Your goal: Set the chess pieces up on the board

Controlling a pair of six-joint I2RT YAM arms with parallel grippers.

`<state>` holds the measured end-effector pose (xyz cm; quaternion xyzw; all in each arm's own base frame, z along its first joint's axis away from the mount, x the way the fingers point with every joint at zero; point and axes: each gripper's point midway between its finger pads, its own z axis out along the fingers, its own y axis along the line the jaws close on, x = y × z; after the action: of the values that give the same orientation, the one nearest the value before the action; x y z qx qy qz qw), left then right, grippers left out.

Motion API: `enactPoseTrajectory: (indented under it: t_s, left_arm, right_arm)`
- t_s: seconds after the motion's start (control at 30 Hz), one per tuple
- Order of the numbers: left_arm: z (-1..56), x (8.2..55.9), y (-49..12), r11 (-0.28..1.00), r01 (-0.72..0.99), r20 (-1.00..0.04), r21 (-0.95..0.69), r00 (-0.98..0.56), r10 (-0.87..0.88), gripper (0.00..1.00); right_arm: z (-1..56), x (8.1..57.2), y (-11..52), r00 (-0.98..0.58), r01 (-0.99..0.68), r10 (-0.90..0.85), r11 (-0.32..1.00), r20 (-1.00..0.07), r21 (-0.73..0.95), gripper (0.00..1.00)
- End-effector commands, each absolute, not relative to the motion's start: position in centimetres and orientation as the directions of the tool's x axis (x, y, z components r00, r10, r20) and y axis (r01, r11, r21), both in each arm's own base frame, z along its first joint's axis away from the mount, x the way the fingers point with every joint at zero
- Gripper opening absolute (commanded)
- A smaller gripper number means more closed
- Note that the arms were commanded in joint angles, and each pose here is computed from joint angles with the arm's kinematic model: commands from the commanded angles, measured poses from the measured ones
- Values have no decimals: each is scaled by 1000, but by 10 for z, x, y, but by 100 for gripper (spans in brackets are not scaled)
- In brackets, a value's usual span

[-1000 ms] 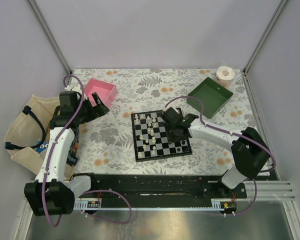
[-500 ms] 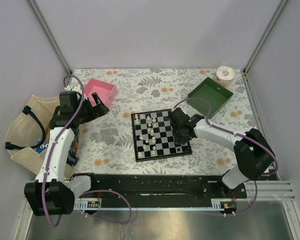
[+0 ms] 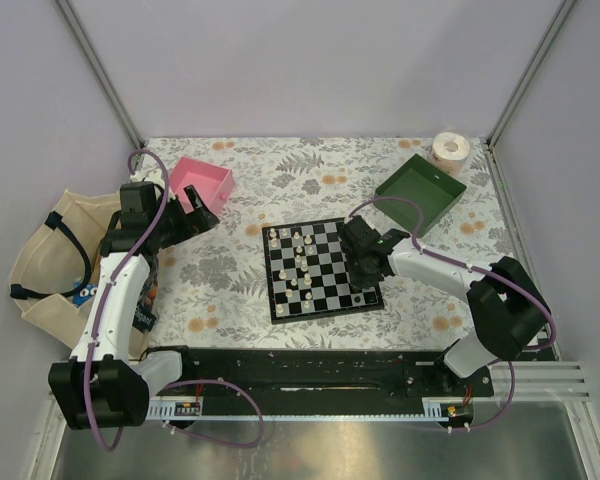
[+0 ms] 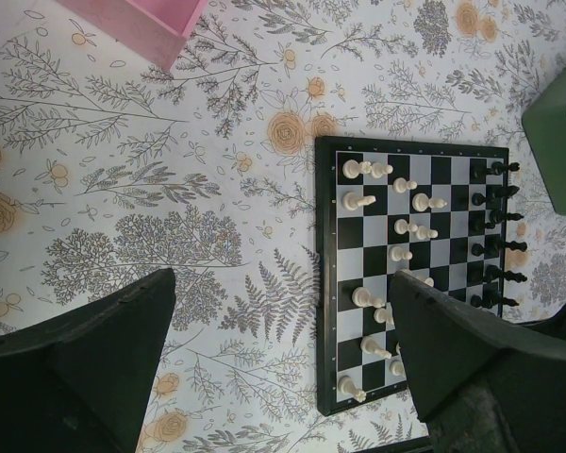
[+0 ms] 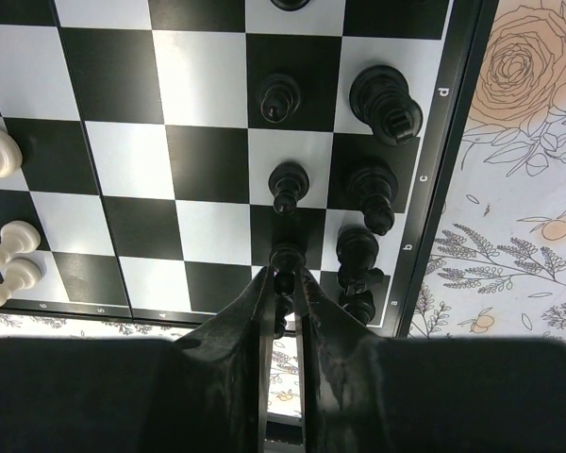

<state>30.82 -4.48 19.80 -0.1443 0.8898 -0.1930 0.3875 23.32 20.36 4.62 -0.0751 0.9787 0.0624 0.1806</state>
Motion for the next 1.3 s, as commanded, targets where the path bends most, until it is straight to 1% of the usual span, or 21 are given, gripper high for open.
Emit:
enactPoseTrajectory:
  t_s: [0.0, 0.17, 0.3, 0.5, 0.7, 0.73, 0.97, 1.1, 1.27]
  left_arm:
    - [209, 314, -45, 884, -73, -664, -462, -632, -399, 99]
    - [211, 314, -46, 883, -69, -666, -464, -631, -399, 99]
    - [210, 314, -45, 884, -70, -666, -463, -630, -399, 99]
    - [211, 313, -45, 884, -70, -668, -462, -628, -399, 99]
    - [213, 312, -46, 886, -62, -676, -459, -623, -394, 99]
    - [212, 312, -46, 886, -64, -674, -459, -625, -394, 99]
    - [212, 312, -47, 885, -61, -672, -461, -627, -393, 99]
    - [213, 312, -45, 886, -64, -675, -459, -623, -395, 99]
    - [214, 312, -46, 885, -60, -675, -461, -624, -394, 99]
  right_arm:
    - [58, 243, 206, -907, -167, -109, 980, -406, 110, 24]
    - [75, 248, 210, -890, -190, -117, 974, -441, 125, 32]
    - [96, 252, 219, -868, -226, -122, 960, -482, 164, 43]
    - [119, 256, 238, -851, -266, -104, 930, -515, 252, 45]
    - [126, 267, 254, -840, -286, -97, 915, -534, 284, 46]
    - [129, 266, 262, -844, -303, -102, 901, -526, 311, 46]
    - [127, 270, 303, -837, -363, -161, 878, -523, 312, 50]
    - [119, 269, 321, -832, -398, -210, 870, -514, 290, 54]
    - [112, 266, 334, -832, -420, -254, 869, -494, 260, 55]
